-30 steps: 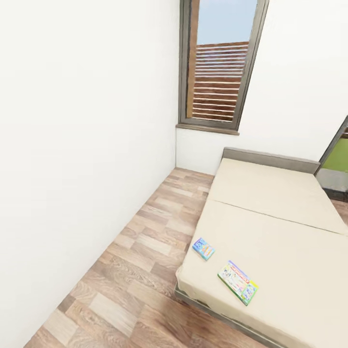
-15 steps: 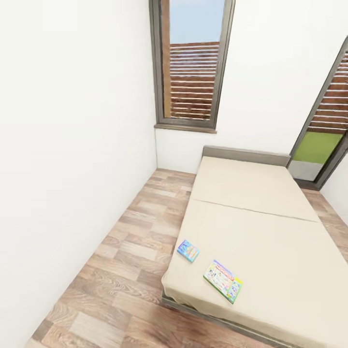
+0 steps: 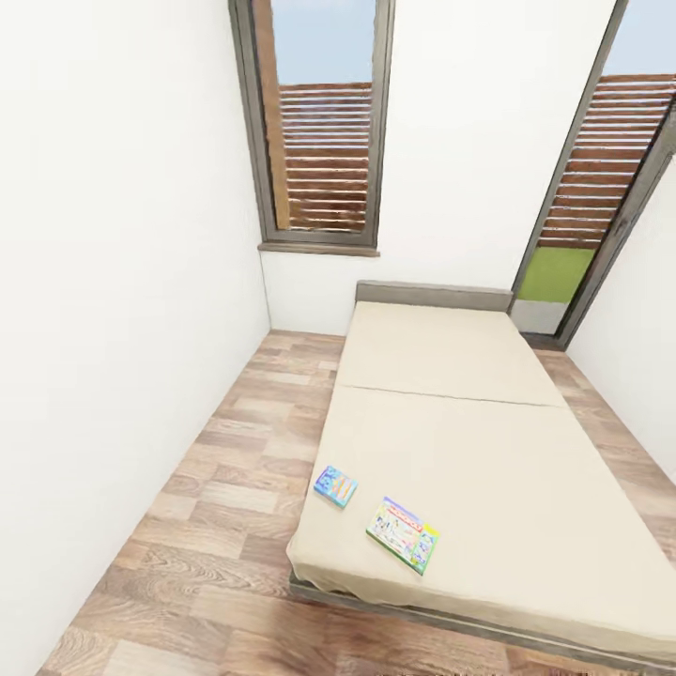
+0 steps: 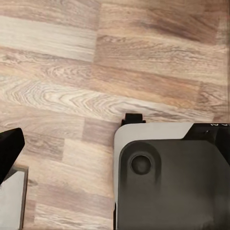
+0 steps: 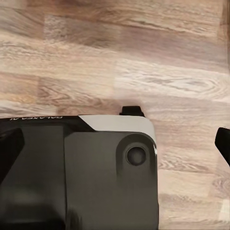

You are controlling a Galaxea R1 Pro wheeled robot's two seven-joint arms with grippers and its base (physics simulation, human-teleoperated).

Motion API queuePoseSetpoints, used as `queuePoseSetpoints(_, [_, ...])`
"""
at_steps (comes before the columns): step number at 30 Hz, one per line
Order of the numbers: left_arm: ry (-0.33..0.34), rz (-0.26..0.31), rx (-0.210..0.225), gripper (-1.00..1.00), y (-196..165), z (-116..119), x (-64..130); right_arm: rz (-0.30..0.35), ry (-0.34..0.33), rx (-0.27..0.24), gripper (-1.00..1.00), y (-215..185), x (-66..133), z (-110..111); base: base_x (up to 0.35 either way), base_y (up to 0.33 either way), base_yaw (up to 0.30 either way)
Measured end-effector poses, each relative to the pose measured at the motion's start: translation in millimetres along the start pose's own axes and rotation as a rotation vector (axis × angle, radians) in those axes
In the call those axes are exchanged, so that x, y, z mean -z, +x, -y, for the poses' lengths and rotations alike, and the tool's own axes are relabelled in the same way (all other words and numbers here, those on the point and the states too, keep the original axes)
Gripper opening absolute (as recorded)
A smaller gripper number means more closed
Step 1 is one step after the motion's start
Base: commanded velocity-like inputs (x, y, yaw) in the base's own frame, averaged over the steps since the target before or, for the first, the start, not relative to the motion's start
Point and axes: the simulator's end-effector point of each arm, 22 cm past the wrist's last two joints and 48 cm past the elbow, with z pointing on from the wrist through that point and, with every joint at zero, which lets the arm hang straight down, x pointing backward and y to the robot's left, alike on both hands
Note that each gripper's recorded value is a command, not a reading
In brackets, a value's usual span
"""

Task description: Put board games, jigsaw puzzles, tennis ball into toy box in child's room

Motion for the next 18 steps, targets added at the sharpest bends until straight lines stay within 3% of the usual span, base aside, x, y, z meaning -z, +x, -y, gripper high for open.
queuePoseSetpoints(8, [0.0, 0.0, 0.0, 1.0, 0.0, 0.0, 0.0, 0.0, 0.0, 0.001, 1.0, 0.0, 0.0, -0.1, 0.0, 0.0, -0.264])
queuePoseSetpoints(18, [0.0, 0.0, 0.0, 1.0, 0.0, 0.0, 0.0, 0.0, 0.0, 0.001, 1.0, -0.1, 0.0, -0.1, 0.0, 0.0, -0.18])
